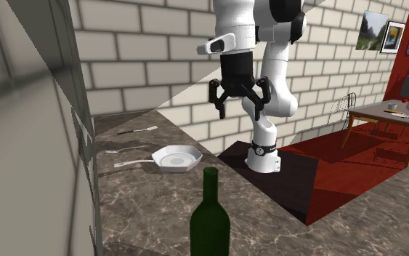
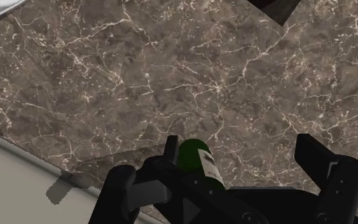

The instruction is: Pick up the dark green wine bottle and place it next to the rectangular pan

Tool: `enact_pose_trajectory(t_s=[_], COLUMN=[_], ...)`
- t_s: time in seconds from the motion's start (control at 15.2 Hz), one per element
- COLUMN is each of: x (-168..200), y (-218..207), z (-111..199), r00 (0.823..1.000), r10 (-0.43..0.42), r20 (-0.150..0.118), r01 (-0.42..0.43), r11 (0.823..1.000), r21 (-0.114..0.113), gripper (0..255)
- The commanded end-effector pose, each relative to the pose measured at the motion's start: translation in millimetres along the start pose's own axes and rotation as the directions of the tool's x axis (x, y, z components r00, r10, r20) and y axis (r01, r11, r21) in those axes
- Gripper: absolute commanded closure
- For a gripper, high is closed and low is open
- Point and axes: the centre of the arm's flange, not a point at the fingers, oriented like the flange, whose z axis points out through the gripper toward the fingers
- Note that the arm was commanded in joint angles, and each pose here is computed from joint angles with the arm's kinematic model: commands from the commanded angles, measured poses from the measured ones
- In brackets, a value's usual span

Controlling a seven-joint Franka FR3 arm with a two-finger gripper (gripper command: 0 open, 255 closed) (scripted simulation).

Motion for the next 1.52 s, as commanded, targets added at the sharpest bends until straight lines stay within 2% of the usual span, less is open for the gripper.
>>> enact_pose_trajectory(t_s=[0.0,0.79,1.32,1.45], x=[26,182,184,184], y=[0,2,3,3], z=[3,16,56,56], r00=[1.000,1.000,1.000,1.000], r10=[-0.001,-0.007,-0.007,-0.007], r20=[-0.002,-0.010,-0.010,-0.010], r01=[0.001,0.006,0.006,0.006], r11=[1.000,1.000,1.000,1.000], r21=[-0.003,-0.023,-0.023,-0.023], gripper=[0,0,0,0])
